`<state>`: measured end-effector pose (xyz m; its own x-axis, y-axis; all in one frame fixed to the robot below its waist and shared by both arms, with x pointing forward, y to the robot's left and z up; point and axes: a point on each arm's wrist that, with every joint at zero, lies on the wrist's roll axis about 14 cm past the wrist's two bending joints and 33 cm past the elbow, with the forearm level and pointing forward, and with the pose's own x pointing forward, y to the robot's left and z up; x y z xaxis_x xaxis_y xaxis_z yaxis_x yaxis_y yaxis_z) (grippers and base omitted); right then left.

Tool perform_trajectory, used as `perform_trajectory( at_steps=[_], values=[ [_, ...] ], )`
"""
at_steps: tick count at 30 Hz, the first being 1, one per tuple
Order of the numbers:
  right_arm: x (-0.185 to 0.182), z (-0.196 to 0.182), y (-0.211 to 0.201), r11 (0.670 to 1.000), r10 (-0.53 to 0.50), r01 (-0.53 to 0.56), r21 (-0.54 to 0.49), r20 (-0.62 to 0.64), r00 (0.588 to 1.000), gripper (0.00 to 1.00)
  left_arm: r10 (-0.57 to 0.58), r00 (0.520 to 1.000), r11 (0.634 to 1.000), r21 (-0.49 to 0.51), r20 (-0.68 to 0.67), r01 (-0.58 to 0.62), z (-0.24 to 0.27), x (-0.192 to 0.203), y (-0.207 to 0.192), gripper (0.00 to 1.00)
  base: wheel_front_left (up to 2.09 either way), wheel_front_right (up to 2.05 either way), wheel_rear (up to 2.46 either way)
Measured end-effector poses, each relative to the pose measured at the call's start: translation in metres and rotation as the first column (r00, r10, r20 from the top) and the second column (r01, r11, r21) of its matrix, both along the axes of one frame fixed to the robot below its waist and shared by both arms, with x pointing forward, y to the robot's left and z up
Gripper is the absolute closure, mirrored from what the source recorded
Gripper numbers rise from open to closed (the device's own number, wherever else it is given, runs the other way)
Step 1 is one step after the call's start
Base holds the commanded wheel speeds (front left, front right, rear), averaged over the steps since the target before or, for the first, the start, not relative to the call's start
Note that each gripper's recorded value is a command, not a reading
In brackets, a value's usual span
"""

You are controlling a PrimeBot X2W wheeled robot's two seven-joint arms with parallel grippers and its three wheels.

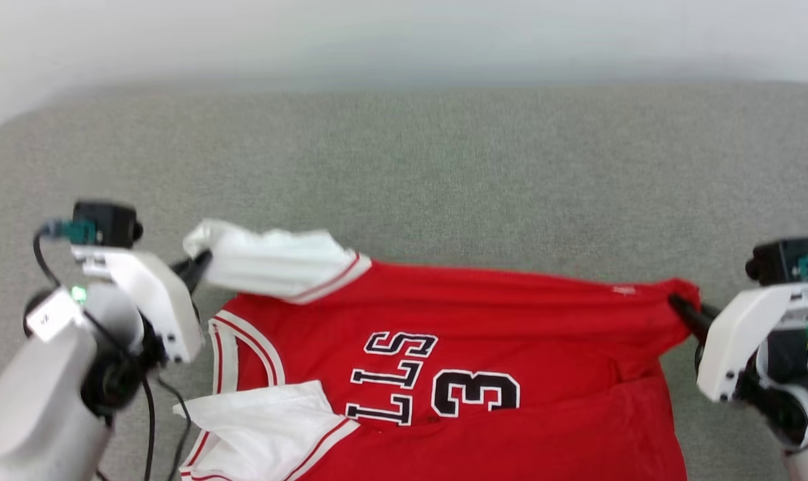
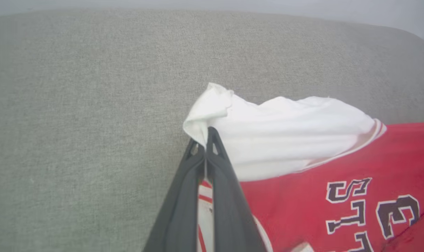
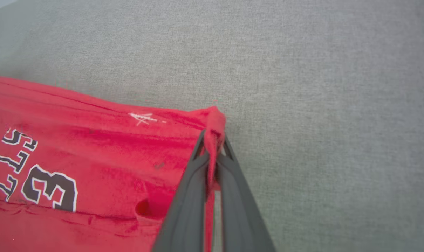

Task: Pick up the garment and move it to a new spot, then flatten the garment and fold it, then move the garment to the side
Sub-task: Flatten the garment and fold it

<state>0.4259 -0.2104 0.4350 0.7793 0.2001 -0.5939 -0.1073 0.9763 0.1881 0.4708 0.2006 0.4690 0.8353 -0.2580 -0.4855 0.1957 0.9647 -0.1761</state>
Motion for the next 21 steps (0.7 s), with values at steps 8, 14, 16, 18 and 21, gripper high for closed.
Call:
perform_trajectory(
  at_steps=[8, 14, 16, 18, 21],
  values=[
    [-0.042, -0.011, 0.007, 0.998, -0.039, 0.038, 0.054, 0.024, 0.999, 1.0, 0.047, 0.999, 0.998, -0.049, -0.01, -0.047, -0.018, -0.068, 0.001, 1.0, 0.0, 0.0, 0.0],
    [-0.067, -0.024, 0.012, 0.994, -0.069, 0.067, 0.087, 0.019, 0.997, 1.0, 0.092, 0.992, 0.991, -0.09, -0.09, -0.1, -0.048, -0.116, -0.001, 1.0, 0.0, 0.0, 0.0],
    [-0.081, -0.035, 0.012, 0.991, -0.087, 0.087, 0.098, -0.003, 0.996, 1.0, 0.099, 0.983, 0.989, -0.097, -0.151, -0.115, -0.068, -0.14, -0.006, 1.0, 0.0, 0.0, 0.0],
    [-0.087, -0.042, 0.014, 0.991, -0.085, 0.087, 0.101, -0.03, 0.996, 1.0, 0.1, 0.981, 0.988, -0.104, -0.164, -0.118, -0.073, -0.144, -0.01, 1.0, 0.0, 0.0, 0.0],
    [-0.09, -0.049, 0.014, 0.991, -0.09, 0.094, 0.099, -0.043, 0.995, 1.0, 0.094, 0.977, 0.987, -0.112, -0.193, -0.117, -0.083, -0.15, -0.016, 1.0, 0.0, 0.0, 0.0]
  ],
)
